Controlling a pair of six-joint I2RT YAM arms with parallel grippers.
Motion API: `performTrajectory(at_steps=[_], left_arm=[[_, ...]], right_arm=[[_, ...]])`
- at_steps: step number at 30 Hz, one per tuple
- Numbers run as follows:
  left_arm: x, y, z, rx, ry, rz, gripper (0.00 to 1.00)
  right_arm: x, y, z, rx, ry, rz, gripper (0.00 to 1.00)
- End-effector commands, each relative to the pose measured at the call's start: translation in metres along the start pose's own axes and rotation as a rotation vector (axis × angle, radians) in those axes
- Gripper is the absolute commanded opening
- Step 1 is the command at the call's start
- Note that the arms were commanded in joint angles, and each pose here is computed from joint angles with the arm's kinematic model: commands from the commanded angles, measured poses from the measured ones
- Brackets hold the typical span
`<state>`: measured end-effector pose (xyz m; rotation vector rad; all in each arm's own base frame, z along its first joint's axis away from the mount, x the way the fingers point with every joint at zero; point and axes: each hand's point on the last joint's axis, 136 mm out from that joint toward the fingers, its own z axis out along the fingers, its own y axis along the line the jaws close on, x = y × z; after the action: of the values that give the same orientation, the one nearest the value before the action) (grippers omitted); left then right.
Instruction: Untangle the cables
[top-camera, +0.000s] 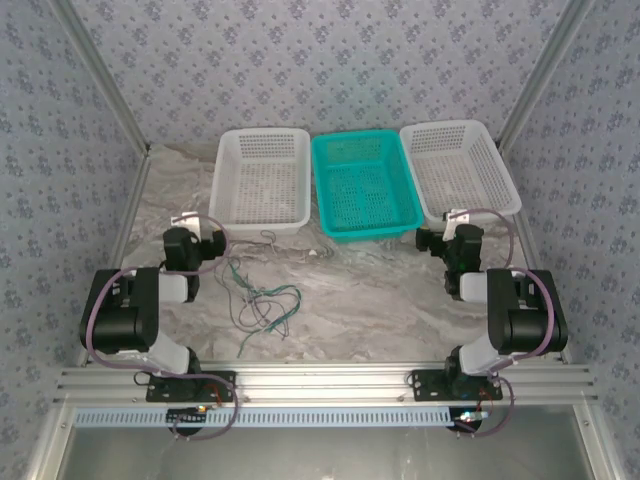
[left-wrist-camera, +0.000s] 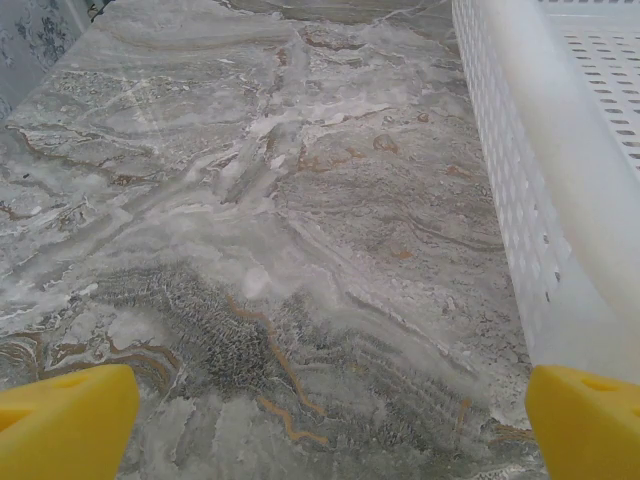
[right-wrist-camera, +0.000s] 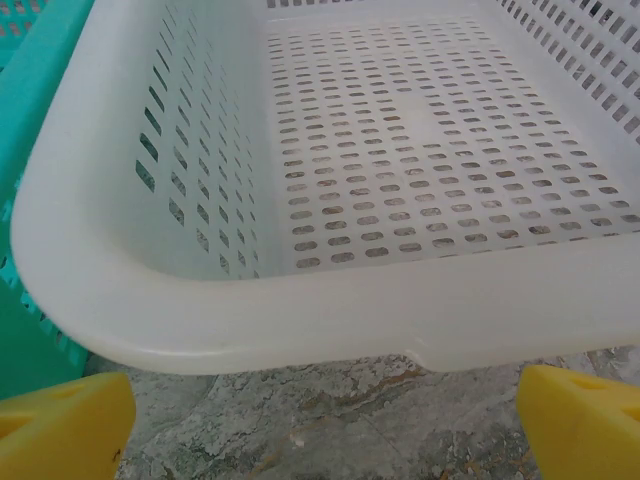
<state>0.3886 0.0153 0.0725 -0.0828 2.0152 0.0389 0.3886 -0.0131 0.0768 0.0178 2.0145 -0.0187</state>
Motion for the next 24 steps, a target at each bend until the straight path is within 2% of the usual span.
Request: performTrajectory(at_steps=[1,19,24], left_arm=[[-0.018,-0.001,0.001,0.003,-0.052,0.005,0.99],[-0.018,-0.002,0.001,0.003,-0.052,0.005,0.99],[-0.019,-0.002,0.0,0.004,-0.058,0.008,0.99]], right_arm=[[-0.009,0.0,0.001,0.007,-0.018,-0.017,1.0],[-0.01,-0.001,0.0,0.003,-0.024,-0.01,1.0],[-0.026,-0.018,-0.019,0.168,-0.028,-0.002,1.0]])
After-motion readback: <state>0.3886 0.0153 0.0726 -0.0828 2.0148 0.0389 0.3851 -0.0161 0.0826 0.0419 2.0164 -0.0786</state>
